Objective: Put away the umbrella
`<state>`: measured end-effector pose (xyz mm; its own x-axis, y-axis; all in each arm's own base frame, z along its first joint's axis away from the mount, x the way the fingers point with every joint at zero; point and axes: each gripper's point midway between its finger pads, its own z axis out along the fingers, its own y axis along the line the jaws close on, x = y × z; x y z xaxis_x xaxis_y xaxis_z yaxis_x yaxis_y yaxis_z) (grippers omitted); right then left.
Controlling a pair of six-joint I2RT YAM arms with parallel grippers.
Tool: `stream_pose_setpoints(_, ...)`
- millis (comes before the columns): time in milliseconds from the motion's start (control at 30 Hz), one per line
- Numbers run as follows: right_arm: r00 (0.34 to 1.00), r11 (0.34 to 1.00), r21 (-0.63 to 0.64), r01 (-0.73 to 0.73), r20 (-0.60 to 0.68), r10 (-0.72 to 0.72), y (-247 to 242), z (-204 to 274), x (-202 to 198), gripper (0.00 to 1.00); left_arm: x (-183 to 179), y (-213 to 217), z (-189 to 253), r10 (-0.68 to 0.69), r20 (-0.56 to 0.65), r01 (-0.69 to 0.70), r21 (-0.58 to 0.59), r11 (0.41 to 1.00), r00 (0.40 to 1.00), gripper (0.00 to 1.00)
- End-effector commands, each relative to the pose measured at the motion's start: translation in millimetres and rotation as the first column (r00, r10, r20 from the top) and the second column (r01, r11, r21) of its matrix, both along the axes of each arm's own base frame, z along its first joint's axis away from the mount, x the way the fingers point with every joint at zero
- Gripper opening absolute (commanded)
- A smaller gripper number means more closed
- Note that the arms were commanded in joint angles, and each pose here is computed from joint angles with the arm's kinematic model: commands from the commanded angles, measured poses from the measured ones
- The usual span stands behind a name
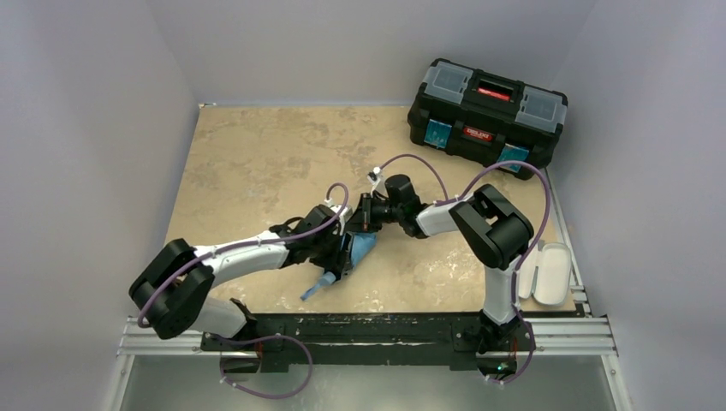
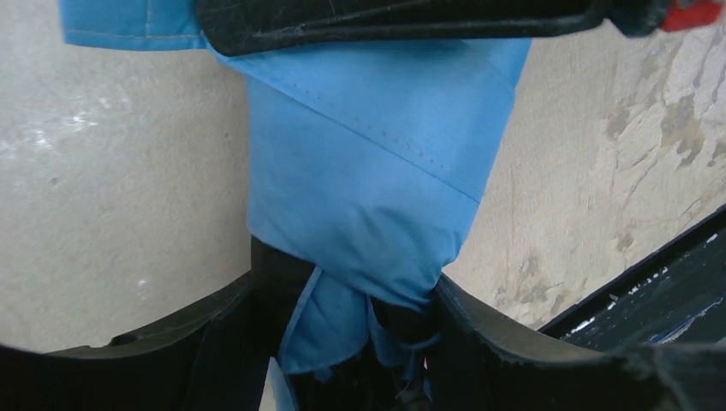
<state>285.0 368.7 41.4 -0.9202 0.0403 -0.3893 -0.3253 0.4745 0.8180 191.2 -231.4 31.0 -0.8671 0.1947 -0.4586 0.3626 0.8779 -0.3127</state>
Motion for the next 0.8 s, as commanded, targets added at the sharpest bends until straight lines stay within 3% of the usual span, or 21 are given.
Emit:
stream_pose_setpoints(0, 0.994, 0.981, -0.194, -0.002, -0.111, -0.020, -28.4, -55.8, -23.8, 0.00, 7.5, -10.7, -16.8, -0.015, 0.002, 0.015, -0.050, 0.999, 1.000, 0.51)
stream_pose_setpoints(67, 0.994, 0.981, -0.193, -0.005, -0.112, -0.017, -28.4, -54.6, -24.3, 0.00, 6.2, -13.2, -22.9, -0.028, -0.006, 0.028, -0.059, 0.998, 1.000, 0.37)
stream_pose_setpoints(167, 0.995, 0.983, -0.182, -0.005, -0.100, -0.013, -27.0, -46.1, -22.9, 0.00, 5.2, -12.3, -27.7, -0.047, -0.005, 0.047, -0.047, 0.998, 0.999, 0.03)
stream_pose_setpoints(200, 0.996, 0.985, -0.175, -0.007, -0.093, -0.010, -25.8, -41.2, -22.3, 0.00, 5.2, -9.9, -28.5, -0.046, -0.004, 0.046, -0.034, 0.998, 0.999, 0.00)
stream_pose_setpoints(500, 0.999, 0.998, -0.048, -0.045, 0.011, 0.046, -4.8, 44.7, -13.5, 0.00, 4.0, -1.3, -14.0, -0.085, 0.083, 0.081, 0.055, 0.995, 0.993, 0.00)
stream_pose_setpoints(767, 0.992, 0.993, 0.038, -0.110, 0.069, 0.108, 19.2, 97.8, -11.7, 0.00, -5.8, -24.6, 3.0, -0.205, 0.184, 0.177, 0.160, 0.971, 0.961, 0.00)
